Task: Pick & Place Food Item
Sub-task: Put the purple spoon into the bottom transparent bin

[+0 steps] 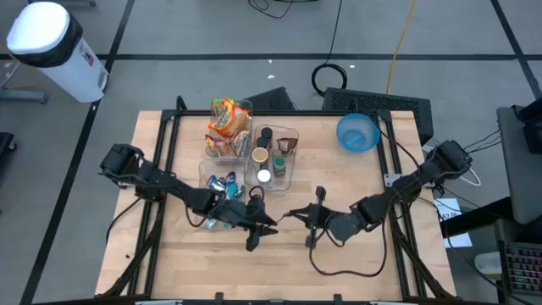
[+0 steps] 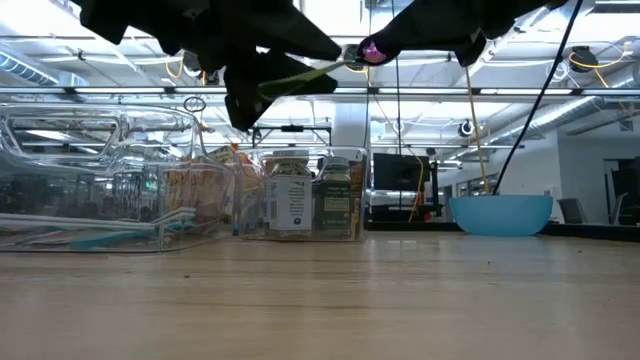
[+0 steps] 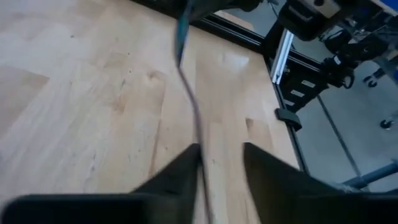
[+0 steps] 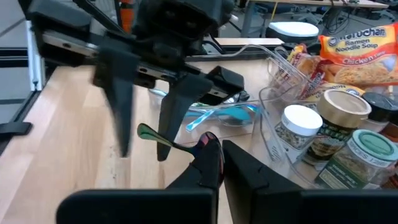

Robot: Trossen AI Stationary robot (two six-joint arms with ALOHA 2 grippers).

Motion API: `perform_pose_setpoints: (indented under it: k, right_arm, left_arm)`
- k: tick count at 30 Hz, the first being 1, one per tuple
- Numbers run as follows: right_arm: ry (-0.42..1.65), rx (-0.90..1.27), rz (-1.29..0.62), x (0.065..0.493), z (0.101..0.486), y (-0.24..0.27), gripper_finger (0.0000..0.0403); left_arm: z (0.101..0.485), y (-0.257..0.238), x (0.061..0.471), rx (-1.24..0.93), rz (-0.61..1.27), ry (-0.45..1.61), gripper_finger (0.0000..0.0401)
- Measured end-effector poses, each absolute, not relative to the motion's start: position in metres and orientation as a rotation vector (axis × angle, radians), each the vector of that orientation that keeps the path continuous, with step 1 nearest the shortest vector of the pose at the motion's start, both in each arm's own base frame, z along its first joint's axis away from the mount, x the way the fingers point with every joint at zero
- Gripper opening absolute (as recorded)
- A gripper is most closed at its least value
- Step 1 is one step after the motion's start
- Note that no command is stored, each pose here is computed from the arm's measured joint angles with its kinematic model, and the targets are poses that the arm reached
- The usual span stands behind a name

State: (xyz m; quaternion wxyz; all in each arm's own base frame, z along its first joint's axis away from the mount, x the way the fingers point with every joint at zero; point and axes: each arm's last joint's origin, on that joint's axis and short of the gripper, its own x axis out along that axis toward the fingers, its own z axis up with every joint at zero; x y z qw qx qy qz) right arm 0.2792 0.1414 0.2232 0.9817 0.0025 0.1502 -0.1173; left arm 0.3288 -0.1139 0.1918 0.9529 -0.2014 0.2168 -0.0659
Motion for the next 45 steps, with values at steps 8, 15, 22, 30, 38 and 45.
perform_pose_setpoints:
  k: [8, 15, 22, 30, 38, 45]
  right_arm:
    - [0.293, 0.009, -0.235, 0.279, 0.225, 0.142, 0.0010]
    - [0.294, -0.021, -0.191, 0.269, 0.231, 0.150, 0.0065]
    - [0.284, -0.015, -0.173, 0.266, 0.234, 0.154, 0.0101]
    - [0.278, -0.009, -0.174, 0.266, 0.235, 0.154, 0.0100]
    - [0.277, -0.007, -0.188, 0.268, 0.235, 0.150, 0.0098]
    - [0.278, -0.007, -0.187, 0.268, 0.235, 0.150, 0.0111]
  left_arm:
    - [0.210, -0.108, 0.318, -0.416, -0.076, 0.438, 0.0011]
    - [0.250, -0.124, 0.266, -0.304, 0.159, 0.406, 0.0005]
    - [0.244, -0.126, 0.204, -0.350, 0.616, 0.365, 0.0004]
    - [0.204, -0.111, 0.172, -0.572, 0.894, 0.409, 0.0006]
    - [0.173, -0.093, 0.198, -0.702, 0.889, 0.532, 0.0015]
    - [0.178, -0.076, 0.226, -0.656, 0.733, 0.614, 0.0108]
